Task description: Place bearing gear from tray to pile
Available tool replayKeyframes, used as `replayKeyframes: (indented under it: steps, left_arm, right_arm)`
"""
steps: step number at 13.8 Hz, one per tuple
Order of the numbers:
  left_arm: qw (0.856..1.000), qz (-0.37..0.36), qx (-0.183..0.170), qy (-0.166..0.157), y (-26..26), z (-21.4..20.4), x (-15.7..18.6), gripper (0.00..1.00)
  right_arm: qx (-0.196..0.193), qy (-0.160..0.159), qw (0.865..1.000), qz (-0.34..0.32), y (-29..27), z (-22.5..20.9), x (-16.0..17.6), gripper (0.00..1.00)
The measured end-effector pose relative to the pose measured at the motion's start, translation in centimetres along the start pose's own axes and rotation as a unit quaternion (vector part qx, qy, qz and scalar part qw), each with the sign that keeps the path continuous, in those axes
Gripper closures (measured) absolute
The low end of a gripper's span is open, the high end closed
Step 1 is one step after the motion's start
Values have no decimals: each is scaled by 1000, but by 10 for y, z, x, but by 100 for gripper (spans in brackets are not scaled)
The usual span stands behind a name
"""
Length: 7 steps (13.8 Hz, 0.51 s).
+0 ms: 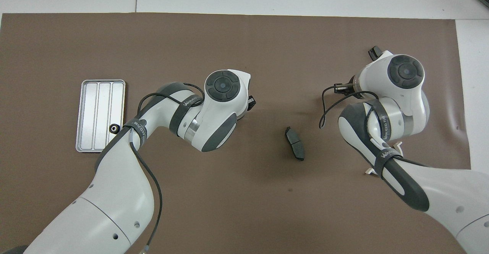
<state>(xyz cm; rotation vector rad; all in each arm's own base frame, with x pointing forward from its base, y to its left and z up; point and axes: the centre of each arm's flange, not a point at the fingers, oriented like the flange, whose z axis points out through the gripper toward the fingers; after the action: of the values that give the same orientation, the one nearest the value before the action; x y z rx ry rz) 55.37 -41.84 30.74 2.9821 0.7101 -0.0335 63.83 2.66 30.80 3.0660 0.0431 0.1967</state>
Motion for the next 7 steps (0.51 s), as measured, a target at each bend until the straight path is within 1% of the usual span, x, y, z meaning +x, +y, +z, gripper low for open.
replayKeyframes:
  steps: [1,2,3,4,5,7]
  left_arm:
    - [1000,-1,-5,3,2,-5,3,34]
    - [1000,-3,-9,6,3,-11,6,24]
    - [1000,-6,-11,11,3,-18,11,22]
    - [1000,-11,-10,15,-1,-30,21,22]
    - [1000,-12,-4,17,-10,-46,36,22]
    - [1000,7,15,17,-43,-84,79,23]
  right_arm:
    - [0,-3,1000,0,3,2,-2,76]
    - [0,-5,1000,0,4,4,-3,76]
    - [0,-6,1000,0,4,5,-4,76]
    - [0,-6,1000,0,3,5,-4,76]
    - [1,-1,1000,0,3,6,-3,76]
    - [5,17,1000,0,2,10,1,76]
